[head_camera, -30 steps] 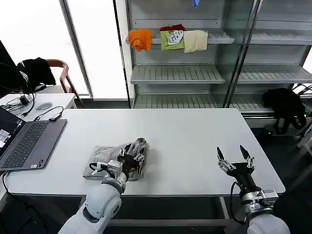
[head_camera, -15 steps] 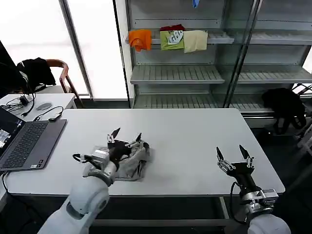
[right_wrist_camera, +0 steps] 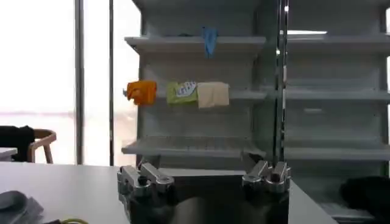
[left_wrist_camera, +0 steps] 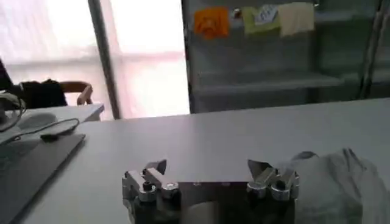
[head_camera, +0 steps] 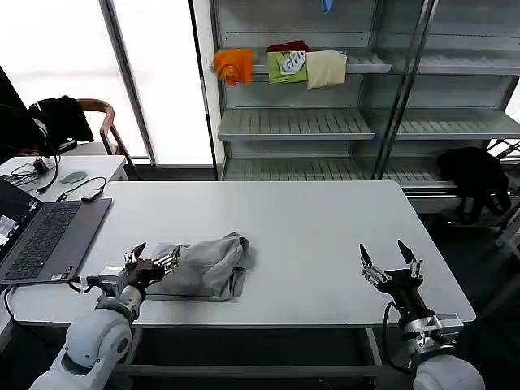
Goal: Fold and organize the clothes.
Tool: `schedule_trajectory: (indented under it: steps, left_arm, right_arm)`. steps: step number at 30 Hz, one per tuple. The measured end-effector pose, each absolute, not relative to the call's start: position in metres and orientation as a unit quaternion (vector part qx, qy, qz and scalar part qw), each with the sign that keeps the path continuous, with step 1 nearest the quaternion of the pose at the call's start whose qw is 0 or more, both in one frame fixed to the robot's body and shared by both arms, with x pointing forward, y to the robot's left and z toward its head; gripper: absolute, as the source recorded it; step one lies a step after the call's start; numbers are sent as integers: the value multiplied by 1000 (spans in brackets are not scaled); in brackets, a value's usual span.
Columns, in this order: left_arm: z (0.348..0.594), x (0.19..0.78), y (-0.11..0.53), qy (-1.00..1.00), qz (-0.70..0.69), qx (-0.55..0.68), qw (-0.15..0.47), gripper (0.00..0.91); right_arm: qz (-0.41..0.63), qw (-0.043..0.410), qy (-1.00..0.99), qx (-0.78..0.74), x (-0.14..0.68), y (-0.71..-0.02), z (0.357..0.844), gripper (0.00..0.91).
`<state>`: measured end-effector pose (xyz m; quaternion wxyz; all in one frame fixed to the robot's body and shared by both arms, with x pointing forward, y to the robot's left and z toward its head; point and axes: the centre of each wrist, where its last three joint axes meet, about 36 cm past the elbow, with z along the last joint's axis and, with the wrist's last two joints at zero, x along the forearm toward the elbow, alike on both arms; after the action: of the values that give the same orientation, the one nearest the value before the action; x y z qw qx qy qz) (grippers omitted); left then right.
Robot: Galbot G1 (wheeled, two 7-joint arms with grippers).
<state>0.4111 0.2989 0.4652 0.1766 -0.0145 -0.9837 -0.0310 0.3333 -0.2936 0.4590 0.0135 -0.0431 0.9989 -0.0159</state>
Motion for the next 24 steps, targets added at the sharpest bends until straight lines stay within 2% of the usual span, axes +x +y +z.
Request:
schedule_trajectory:
  steps: [8,20,21,23,24]
  left_arm:
    - [439,417,313,-977,10,-4,211,907]
    - [419,423,340,-970,50,3,236,907]
    - [418,423,341,-970,53,1,237,856]
    - [416,423,342,-970,58,-4,238,343]
    - [415,422,341,-969,60,-8,238,50]
  right_arm:
    - [-17,12,999,-43,333,-294,459,907]
    - [-17,12,999,-46,336,-293,459,907]
    - [-17,12,999,-46,336,-293,458,907]
    - [-17,12,999,-46,336,-293,458,907]
    - [-17,12,999,-46,336,-293,458,907]
